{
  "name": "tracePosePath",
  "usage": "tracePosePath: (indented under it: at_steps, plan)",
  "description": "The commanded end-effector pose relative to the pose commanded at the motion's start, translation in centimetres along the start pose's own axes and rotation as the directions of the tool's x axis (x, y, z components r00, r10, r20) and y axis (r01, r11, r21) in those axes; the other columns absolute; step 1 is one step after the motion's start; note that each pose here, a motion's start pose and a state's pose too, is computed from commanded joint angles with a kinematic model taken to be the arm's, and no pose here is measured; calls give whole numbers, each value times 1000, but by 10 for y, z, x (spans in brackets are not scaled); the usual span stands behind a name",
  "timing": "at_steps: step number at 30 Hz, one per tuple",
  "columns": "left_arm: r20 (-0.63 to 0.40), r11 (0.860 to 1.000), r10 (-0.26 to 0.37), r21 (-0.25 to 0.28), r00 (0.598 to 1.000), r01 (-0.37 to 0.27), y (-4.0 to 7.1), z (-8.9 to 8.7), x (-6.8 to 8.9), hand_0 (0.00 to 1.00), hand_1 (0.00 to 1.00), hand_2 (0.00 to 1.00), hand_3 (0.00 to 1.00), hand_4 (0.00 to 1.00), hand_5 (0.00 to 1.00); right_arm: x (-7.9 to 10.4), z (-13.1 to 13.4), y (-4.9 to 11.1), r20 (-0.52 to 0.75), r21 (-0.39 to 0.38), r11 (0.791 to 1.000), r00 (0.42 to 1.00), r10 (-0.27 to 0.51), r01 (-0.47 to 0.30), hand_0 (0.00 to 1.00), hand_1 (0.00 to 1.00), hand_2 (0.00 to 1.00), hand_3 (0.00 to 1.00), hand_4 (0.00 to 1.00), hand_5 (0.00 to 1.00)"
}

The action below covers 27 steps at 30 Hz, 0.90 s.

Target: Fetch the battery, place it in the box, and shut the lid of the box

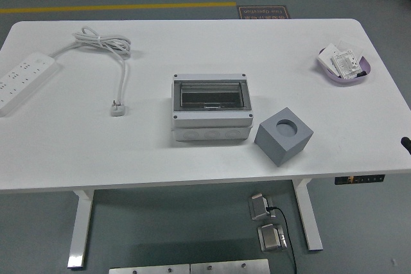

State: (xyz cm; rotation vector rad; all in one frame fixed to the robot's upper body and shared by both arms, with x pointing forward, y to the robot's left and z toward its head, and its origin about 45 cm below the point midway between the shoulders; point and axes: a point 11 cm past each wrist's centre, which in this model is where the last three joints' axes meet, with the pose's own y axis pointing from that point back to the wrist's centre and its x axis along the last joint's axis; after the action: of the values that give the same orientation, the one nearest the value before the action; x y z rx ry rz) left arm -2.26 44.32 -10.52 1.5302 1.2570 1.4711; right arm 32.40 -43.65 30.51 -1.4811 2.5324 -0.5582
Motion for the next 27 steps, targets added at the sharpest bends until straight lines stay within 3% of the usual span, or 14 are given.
tracePosePath:
  at_steps: [17,27]
  plan:
    - [-7,1000,4,7,1000,-4,-1,-3,2,676,669,662,729,772,422,-6,7,6,123,-12,1000,992,-8,10,631,481,540,672,895,646]
    - [-5,1000,-10,10,1000,11,-1,-4,-7,676,670,662,730,771,423,-25,13,10,180,-22,995,979,-95,101,636,483,572,688,893,642]
